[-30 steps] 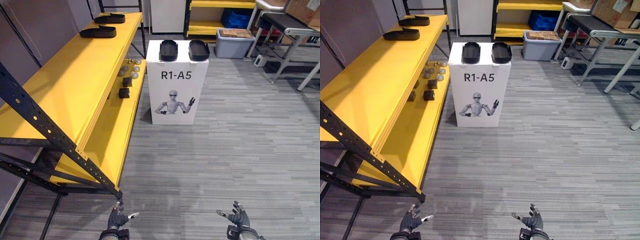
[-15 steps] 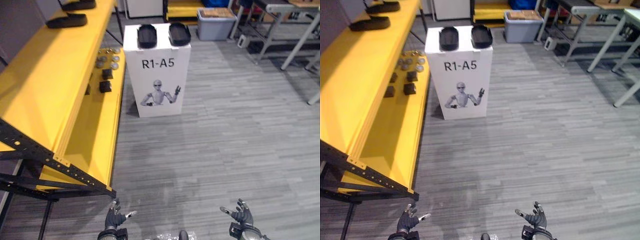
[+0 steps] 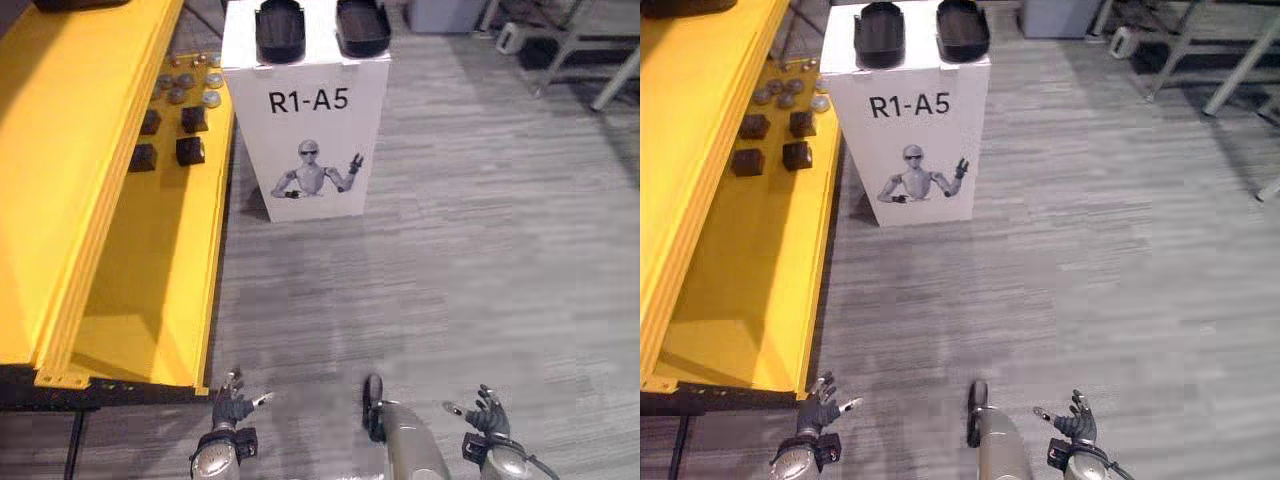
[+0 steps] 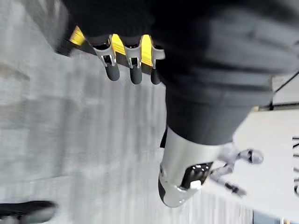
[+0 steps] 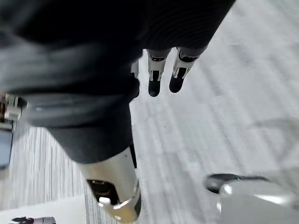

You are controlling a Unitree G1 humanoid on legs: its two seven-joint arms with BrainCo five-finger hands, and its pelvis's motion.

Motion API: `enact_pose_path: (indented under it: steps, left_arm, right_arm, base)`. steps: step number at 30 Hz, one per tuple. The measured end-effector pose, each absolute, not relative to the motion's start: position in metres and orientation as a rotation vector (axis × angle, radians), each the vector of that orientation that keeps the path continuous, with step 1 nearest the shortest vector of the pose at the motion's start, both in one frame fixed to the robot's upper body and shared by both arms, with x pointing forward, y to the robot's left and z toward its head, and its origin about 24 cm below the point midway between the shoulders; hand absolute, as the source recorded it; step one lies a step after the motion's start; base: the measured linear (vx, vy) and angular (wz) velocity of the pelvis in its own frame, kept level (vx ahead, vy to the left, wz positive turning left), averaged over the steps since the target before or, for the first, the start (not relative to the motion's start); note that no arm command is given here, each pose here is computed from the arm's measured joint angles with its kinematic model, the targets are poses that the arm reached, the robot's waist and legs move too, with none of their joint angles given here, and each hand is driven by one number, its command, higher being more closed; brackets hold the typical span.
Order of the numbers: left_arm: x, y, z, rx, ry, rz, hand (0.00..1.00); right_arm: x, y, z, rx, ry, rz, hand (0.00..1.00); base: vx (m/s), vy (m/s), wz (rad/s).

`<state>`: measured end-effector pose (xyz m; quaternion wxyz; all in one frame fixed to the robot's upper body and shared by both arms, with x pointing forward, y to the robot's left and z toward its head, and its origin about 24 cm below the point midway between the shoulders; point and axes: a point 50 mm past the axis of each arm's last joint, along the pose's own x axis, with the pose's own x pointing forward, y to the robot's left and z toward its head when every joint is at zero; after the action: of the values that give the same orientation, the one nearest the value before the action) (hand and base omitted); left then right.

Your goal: Walk over and take plastic housings, then place them on the shelf

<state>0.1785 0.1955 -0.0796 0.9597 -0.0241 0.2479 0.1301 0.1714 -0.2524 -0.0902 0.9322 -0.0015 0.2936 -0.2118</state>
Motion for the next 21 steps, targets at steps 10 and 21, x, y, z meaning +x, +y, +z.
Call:
enact_pose_path:
  steps: [10, 21]
  left_arm:
    - [0.172, 0.181, -0.071, -0.172, 0.449, 0.306, 0.00]
    - [0.166, 0.177, -0.080, -0.117, 0.511, 0.240, 0.00]
  right_arm:
    - [0.183, -0.228, -0.077, 0.055, 0.502, -0.396, 0.00]
    - [0.159, -0.206, -0.105, 0.108, 0.650, -0.381, 0.00]
  base:
    - [0.52, -0.168, -0.05]
    - [0.52, 0.129, -0.13]
